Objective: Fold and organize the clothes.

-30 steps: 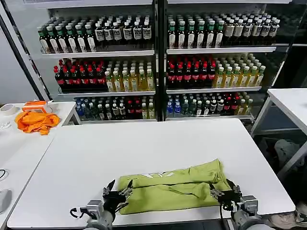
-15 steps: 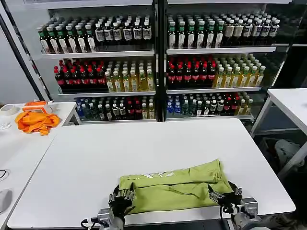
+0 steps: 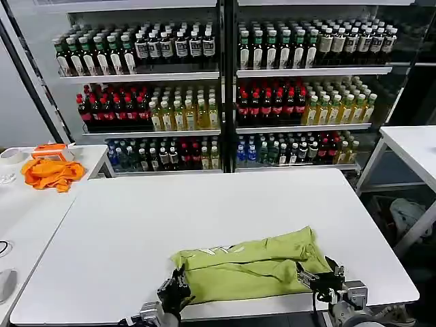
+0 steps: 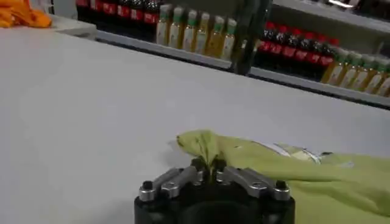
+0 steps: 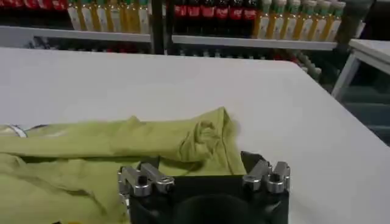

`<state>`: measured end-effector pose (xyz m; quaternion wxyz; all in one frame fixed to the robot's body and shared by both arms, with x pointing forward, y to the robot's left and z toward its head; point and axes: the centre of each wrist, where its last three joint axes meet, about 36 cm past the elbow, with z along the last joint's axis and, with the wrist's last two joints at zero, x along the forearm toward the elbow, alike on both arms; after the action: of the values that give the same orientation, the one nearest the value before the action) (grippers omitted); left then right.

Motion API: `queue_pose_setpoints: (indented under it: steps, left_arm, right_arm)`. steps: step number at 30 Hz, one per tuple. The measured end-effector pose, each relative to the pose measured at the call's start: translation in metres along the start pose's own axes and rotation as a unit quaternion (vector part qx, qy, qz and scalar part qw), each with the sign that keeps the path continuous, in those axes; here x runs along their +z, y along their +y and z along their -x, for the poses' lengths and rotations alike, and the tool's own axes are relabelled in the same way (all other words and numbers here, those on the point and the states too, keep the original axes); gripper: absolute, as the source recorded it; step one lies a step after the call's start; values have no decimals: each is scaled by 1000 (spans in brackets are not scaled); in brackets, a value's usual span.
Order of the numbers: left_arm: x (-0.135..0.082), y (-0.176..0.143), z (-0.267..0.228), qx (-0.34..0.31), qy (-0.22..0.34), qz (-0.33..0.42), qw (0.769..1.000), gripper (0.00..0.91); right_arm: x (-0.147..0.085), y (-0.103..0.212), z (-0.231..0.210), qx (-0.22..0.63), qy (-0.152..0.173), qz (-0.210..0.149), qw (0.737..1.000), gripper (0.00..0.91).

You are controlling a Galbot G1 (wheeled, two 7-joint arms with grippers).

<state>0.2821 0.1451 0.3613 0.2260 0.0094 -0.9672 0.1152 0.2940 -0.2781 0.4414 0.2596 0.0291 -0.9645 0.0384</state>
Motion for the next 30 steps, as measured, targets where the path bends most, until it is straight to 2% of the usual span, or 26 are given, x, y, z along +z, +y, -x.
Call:
queue_pose_setpoints:
  steps: [4,10,23,26,30]
  left_arm:
    - [-7,9,-1,-5,-6,-2,1000,20]
    - [-29,36,-3,-19,-31,1,999,20]
    - [-98,142,0,-94,-82,32,992,20]
    - [-113,152,-3,-93,-86,17,992,20]
    - [-130,149,-8,-63,-87,-24,994,20]
  right_arm:
    - [-1,-1,-1,2,-2,1,1000,907]
    - [-3,-2,0,2,-5,4,1000,907]
    - [-8,-6,1,3,-9,3,1000,907]
    - [-8,-7,1,4,-8,1,1000,907]
    - [-7,-9,3,5,-6,-3,1000,907]
